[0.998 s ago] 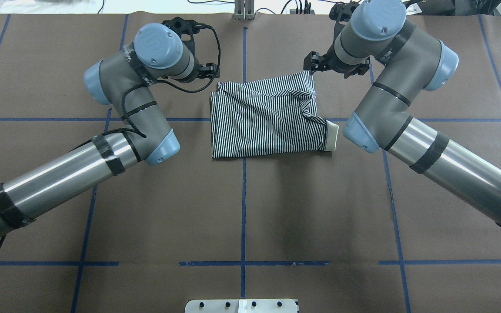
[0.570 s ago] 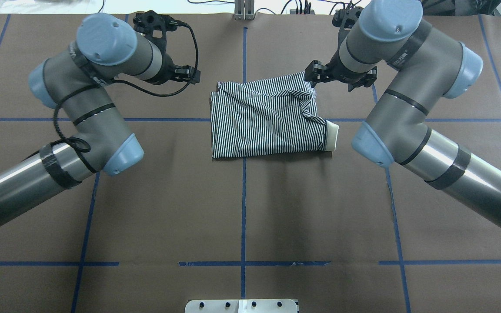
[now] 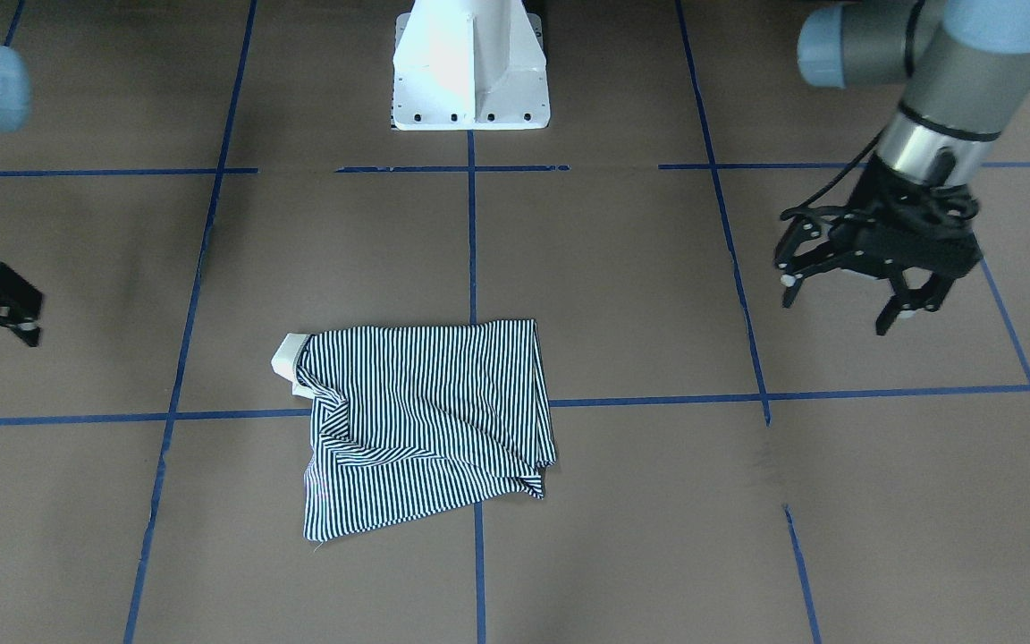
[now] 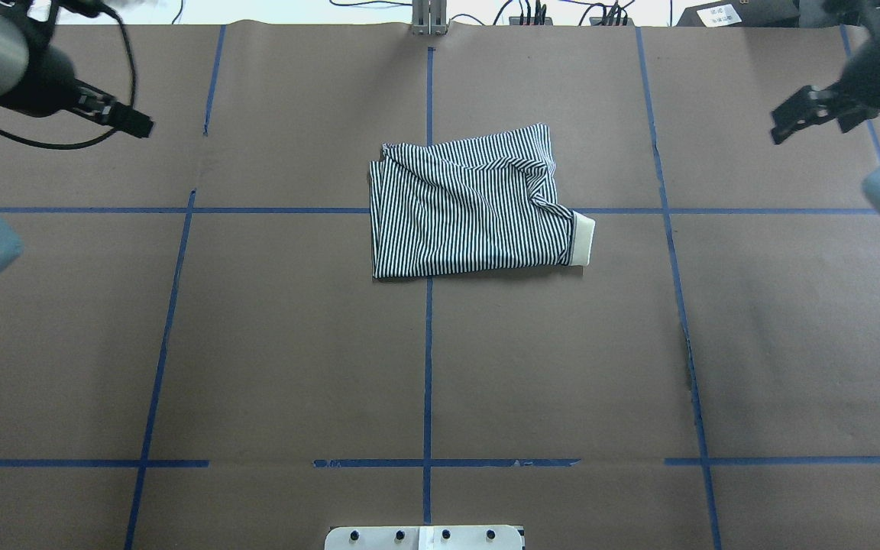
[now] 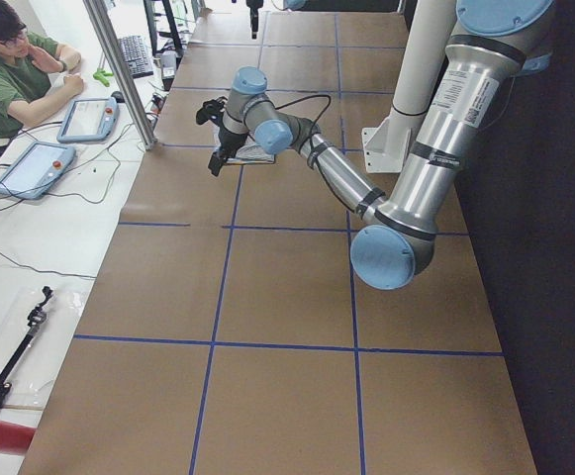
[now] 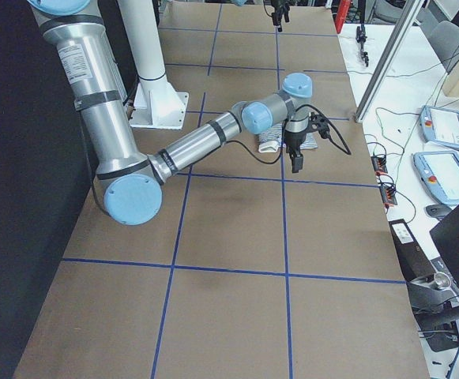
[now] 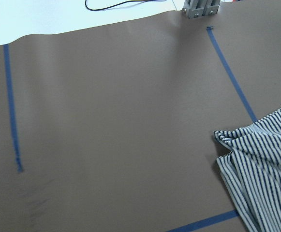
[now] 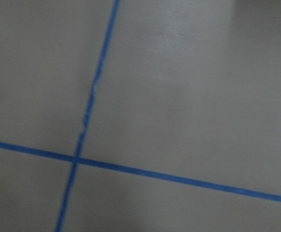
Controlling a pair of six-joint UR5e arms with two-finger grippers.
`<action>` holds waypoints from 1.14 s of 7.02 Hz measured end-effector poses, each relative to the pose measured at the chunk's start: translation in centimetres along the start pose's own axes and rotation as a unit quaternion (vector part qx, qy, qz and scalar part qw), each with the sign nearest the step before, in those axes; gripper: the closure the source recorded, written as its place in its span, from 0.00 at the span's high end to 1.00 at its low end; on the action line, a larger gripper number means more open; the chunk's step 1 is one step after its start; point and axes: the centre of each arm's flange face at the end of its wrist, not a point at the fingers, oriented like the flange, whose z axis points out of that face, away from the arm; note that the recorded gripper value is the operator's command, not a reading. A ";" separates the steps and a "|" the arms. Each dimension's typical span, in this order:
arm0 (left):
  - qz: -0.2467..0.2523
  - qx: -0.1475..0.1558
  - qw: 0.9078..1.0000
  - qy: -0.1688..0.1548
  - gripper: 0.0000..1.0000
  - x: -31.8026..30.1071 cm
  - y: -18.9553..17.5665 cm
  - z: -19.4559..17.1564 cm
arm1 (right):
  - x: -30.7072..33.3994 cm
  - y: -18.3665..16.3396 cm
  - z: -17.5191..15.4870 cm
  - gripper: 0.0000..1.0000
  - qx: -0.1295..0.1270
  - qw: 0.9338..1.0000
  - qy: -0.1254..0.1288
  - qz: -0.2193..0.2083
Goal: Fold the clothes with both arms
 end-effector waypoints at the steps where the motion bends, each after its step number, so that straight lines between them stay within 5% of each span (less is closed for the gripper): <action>1: 0.016 -0.010 1.000 -0.006 1.00 -3.9 2.8 -1.7 | 7.5 3.5 -0.8 1.00 -0.009 1.000 -0.007 -0.022; 5: -0.049 -0.077 0.996 -0.023 1.00 -15.6 12.6 -2.0 | 23.8 20.9 1.7 1.00 -0.049 0.997 -0.022 0.049; 8: -0.113 -0.138 0.984 0.029 1.00 -23.6 21.9 -2.3 | 25.8 21.9 1.4 1.00 -0.044 0.997 -0.005 0.071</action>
